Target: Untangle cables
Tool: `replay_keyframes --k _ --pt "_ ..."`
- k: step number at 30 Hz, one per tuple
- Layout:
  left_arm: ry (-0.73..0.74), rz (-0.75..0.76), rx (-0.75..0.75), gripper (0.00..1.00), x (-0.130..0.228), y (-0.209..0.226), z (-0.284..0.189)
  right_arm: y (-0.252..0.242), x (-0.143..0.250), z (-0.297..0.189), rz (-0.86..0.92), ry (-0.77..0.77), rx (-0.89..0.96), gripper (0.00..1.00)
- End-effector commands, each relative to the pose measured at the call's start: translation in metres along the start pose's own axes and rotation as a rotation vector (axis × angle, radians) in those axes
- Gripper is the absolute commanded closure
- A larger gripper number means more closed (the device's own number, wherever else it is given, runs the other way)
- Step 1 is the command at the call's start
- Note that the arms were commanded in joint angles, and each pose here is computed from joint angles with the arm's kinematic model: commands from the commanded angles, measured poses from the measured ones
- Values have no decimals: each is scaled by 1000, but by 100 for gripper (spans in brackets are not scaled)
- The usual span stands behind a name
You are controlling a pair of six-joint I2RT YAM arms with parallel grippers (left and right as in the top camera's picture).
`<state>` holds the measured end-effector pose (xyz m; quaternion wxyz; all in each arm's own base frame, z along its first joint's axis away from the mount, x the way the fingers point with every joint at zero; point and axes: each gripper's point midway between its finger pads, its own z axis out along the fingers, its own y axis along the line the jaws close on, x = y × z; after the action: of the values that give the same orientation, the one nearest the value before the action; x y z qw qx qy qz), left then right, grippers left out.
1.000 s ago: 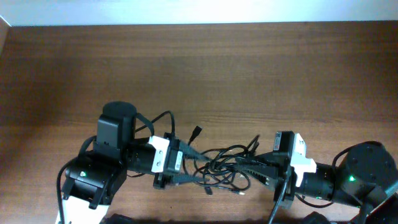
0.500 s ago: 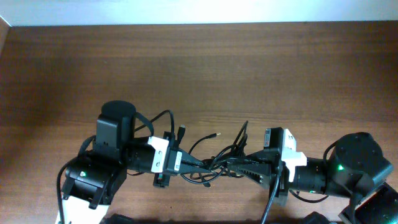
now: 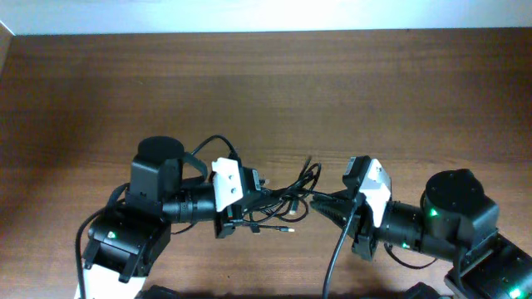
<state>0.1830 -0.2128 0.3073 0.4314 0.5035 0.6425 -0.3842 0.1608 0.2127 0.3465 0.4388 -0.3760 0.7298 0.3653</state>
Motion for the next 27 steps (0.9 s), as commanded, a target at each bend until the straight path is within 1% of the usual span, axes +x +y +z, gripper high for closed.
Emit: replay_keyframes --k 1,2,5,6,7,9,10,12,15,16,18,21,22,23,24,26,27 --pt "54 -44 -117 100 10 21 -3 1 -11 -12 -38 -46 31 33" --pt "55 -44 -118 100 10 21 -3 -3 -12 -13 -37 -46 59 28" --pt "69 15 -110 100 13 20 -3 -21 -10 -15 -30 -39 163 27" --pt "86 52 -100 100 17 17 -4 -28 -11 -16 -32 -43 204 27" --pt "113 119 -81 100 24 13 -4 -31 -14 -17 -35 -54 220 27" --pt "153 205 -44 100 35 5 -5 -31 -26 -18 -55 -99 227 27" --pt "142 207 -33 100 34 3 -4 -31 -28 -18 -59 -109 226 28" --pt "73 214 36 100 22 -9 -3 -31 -26 -18 -55 -99 226 27" --pt "-67 292 123 100 -5 -23 -4 -26 -8 -15 -27 -30 191 28" --pt "-104 312 152 100 -12 -28 -5 -26 -4 -15 -20 -16 191 30" --pt "-134 339 166 100 -18 -30 -6 -26 -1 -15 -14 -4 191 31" --pt "-161 342 200 100 -22 -36 -8 -26 1 -15 -10 4 191 32" --pt "-163 342 202 100 -22 -37 -8 -26 1 -15 -10 4 191 35" --pt "-162 342 201 100 -22 -36 -8 -26 1 -15 -10 4 189 36" --pt "-138 342 169 100 -19 -31 -6 -23 1 -15 -10 4 173 36" --pt "-10 315 28 100 1 -4 -2 -14 -1 -13 -13 -4 118 36" --pt "-7 300 42 100 2 -7 -2 -13 -1 -13 -14 -4 116 35"
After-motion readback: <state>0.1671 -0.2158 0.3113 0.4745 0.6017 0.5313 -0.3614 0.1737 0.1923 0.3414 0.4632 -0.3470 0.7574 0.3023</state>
